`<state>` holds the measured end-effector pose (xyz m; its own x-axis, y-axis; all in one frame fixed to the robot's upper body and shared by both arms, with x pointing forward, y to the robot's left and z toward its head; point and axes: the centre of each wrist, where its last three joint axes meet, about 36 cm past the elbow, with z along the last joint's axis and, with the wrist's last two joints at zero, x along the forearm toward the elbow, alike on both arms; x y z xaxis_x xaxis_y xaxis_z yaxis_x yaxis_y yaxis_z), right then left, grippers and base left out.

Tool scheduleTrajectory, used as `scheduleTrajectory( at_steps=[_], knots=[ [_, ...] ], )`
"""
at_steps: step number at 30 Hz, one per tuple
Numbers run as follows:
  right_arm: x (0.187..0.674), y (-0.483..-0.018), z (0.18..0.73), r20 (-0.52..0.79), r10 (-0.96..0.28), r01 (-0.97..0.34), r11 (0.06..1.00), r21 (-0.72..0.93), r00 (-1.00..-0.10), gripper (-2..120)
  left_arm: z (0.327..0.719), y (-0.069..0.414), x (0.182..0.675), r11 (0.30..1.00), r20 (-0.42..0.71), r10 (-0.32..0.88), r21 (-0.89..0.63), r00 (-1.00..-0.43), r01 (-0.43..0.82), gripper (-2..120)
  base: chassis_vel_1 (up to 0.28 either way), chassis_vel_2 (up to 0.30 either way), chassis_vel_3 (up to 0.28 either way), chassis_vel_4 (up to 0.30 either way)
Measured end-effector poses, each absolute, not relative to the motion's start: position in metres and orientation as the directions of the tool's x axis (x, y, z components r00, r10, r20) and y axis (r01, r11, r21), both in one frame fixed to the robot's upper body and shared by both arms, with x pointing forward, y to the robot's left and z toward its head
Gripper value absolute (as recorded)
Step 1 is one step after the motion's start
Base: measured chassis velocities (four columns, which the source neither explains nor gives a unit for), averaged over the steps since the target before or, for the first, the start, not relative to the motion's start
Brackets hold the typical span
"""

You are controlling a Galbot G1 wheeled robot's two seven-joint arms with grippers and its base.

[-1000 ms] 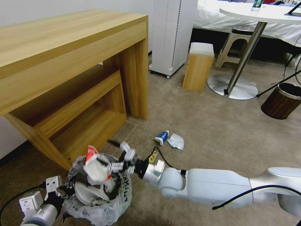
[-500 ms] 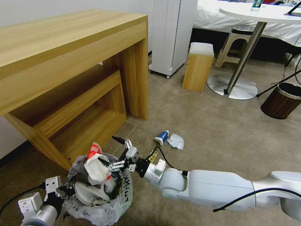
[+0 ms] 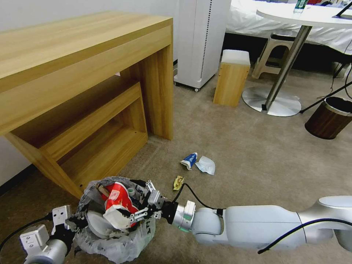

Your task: Pick up the trash bin and place the garbage on the floor into it.

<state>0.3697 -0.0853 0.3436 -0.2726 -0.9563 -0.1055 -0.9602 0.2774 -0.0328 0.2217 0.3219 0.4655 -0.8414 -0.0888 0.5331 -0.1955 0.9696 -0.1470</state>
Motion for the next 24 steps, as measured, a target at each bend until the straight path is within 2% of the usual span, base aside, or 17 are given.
scheduleTrajectory(
  at_steps=[14, 24],
  knots=[
    [0.358, -0.099, 0.323, -0.066, -0.965, -0.967, 0.255, -0.027, -0.253, 100, 0.464, 0.321, 0.221, 0.97, 0.537, -0.086, -0.147, -0.839, -0.193, 0, 0.0, 0.0, 0.0, 0.0],
    [0.352, -0.084, 0.321, -0.08, -0.976, -0.979, 0.205, -0.024, -0.202, 100, 0.46, 0.319, 0.221, 0.968, 0.539, -0.086, -0.153, -0.838, -0.199, 0, 0.0, 0.0, 0.0, 0.0]
  ],
)
